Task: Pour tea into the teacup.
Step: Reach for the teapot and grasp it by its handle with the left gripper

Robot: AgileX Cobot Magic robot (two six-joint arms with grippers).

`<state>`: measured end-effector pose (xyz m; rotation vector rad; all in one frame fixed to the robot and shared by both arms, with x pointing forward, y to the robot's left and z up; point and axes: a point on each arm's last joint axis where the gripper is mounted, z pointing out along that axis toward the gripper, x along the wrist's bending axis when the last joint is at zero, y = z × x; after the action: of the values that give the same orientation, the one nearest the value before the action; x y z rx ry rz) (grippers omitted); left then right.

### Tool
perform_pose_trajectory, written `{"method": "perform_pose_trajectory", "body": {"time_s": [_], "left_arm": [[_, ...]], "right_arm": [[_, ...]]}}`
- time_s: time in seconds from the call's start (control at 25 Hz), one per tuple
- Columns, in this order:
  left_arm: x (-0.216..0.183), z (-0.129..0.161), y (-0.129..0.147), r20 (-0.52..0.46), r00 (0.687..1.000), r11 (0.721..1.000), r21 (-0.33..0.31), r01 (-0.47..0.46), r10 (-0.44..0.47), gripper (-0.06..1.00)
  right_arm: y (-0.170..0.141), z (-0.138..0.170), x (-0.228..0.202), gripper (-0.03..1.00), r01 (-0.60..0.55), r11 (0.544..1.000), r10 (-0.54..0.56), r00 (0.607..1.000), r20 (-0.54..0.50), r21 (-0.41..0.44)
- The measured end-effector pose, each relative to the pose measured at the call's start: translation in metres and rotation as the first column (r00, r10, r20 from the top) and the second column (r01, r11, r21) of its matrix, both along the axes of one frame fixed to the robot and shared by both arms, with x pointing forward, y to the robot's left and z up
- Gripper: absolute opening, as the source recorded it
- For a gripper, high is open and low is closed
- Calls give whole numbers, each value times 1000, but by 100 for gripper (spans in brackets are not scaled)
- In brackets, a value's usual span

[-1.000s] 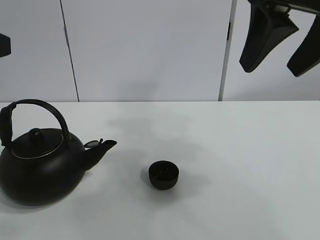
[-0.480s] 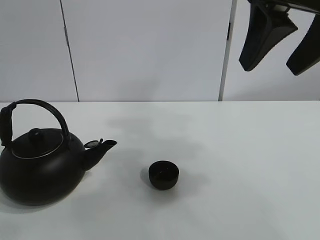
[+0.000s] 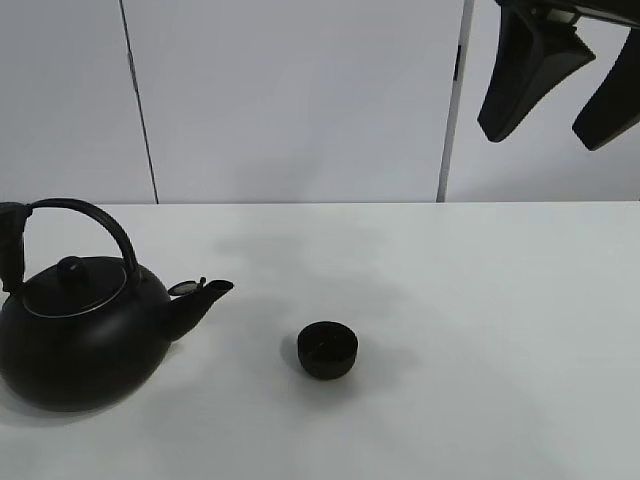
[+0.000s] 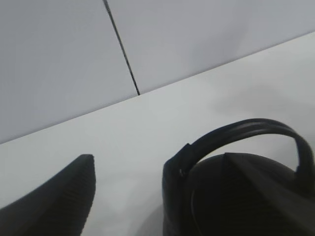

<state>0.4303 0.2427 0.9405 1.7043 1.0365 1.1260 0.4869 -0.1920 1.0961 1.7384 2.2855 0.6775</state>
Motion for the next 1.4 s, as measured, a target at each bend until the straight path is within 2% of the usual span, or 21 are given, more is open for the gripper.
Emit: {"method": "perform_pose_trajectory", "body": {"time_s": [0.44, 0.6, 0.76, 0.92, 1.4], "left_arm": [[13, -26, 0, 11, 999, 998, 34, -43, 43, 51], [14, -36, 0, -21, 999, 998, 46, -45, 46, 51], [15, -43, -1, -50, 997, 998, 34, -51, 53, 50], [18, -41, -2, -38, 998, 998, 25, -53, 54, 46], [24, -38, -4, -49, 994, 986, -134, -100, 94, 45]], "right_arm": [[0, 0, 0, 51, -1, 1000, 1, 1000, 0, 0], [0, 0, 1, 51, 0, 1000, 0, 1000, 7, 2], [0, 1, 1, 51, 0, 1000, 0, 1000, 12, 4], [0, 1, 1, 51, 0, 1000, 0, 1000, 13, 5], [1, 1, 2, 51, 1, 1000, -1, 1000, 23, 8]]}}
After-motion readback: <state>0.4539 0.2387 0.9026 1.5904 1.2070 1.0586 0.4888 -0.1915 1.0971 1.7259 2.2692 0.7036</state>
